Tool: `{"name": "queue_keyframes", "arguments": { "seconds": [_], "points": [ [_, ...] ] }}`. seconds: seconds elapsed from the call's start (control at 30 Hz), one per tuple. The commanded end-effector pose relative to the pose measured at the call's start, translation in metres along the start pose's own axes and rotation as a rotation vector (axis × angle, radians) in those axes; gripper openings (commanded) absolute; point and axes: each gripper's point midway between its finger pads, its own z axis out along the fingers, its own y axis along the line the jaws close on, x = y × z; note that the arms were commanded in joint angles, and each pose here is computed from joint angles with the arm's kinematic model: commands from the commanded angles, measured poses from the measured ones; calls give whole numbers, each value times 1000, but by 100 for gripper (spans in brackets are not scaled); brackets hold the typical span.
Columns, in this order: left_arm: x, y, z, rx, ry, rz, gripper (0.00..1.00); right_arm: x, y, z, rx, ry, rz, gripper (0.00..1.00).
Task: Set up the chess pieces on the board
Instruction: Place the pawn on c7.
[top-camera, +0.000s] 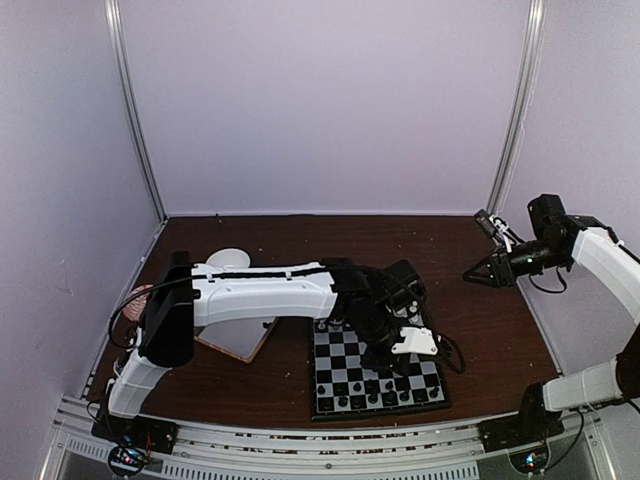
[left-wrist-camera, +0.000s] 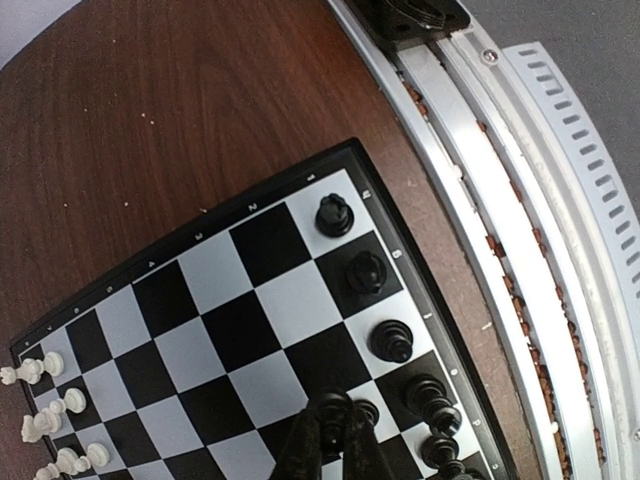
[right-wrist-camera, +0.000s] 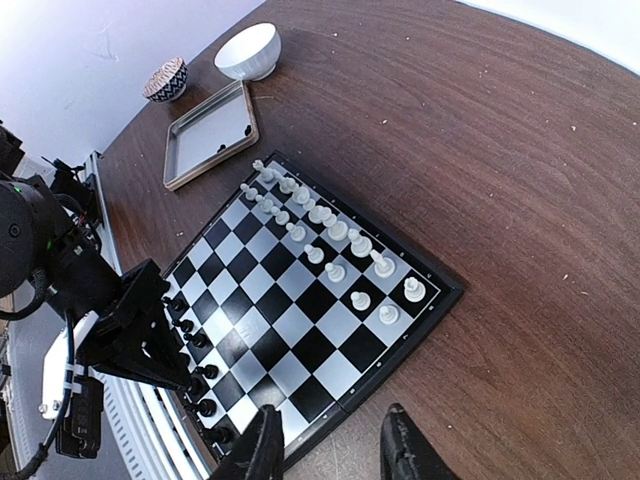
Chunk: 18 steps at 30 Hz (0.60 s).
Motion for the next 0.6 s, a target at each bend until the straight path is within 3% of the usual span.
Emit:
{"name": "queue_keyframes", "arguments": {
  "seconds": [0.0, 0.57],
  "points": [
    [-3, -5, -1, 29, 4, 8, 1, 0, -6, 2, 16, 1, 1, 34],
    [-6, 0, 15, 53, 22, 29, 1, 2, -1, 6, -48, 17, 9, 34]
  ]
}}
